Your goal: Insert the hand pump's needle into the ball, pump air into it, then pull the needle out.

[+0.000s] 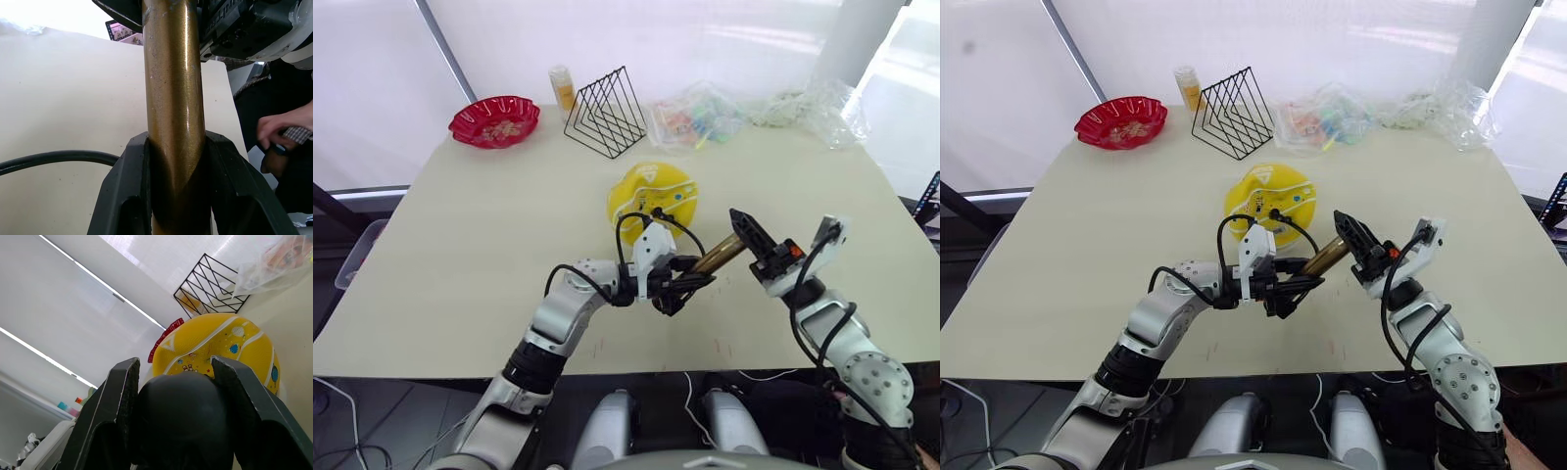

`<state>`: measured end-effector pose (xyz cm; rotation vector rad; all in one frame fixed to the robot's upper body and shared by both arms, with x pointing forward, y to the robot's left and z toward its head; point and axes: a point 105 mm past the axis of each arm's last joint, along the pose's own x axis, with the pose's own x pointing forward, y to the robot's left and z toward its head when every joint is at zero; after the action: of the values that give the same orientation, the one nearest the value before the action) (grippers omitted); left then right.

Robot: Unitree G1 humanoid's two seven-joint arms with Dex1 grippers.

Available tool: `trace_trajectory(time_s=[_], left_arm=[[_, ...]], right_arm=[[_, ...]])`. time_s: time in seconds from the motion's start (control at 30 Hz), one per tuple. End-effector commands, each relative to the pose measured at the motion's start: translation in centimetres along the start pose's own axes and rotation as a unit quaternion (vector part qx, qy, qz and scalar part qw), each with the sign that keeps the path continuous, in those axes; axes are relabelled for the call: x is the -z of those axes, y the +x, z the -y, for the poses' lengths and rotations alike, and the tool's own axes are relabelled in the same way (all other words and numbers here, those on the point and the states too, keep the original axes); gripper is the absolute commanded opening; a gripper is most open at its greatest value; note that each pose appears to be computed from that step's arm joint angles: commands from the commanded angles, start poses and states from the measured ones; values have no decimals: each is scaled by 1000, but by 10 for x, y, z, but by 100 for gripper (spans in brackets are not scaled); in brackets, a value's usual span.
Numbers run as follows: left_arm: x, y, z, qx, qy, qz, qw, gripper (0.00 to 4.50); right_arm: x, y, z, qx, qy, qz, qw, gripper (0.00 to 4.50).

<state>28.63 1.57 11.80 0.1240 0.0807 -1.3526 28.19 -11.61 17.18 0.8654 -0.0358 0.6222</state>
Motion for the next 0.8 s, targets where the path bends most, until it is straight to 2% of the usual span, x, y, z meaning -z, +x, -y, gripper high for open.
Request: trace_trajectory(time_s=[0.03,0.27,0.3,0.4,0.43,0.5,0.53,0.8], left_arm=[[0,2,8,15,-1,-3,1000,97],[1,-2,6,16,-11,-6,1000,97],[1,-2,5,15,-9,-8,1000,216],[-1,-6,4,21,-10,-10,1000,310],[-2,-7,4,26,-10,-9,1000,366],[-4,-9,4,34,-9,-8,999,436],[-5,-10,4,36,-9,-7,999,448],[-11,-24,-1,55,-18,-7,998,448]], right_arm=[[-13,3,-19,-42,-28,25,998,184],[-13,2,-19,-45,-46,16,998,184],[-12,2,-19,-47,-52,13,997,184],[-7,4,-23,-58,-71,-5,996,182],[-6,4,-25,-64,-78,-9,995,182],[-5,5,-27,-68,-94,-15,993,182],[-5,5,-27,-67,-100,-16,993,182],[-4,7,-39,-102,-179,-40,978,182]])
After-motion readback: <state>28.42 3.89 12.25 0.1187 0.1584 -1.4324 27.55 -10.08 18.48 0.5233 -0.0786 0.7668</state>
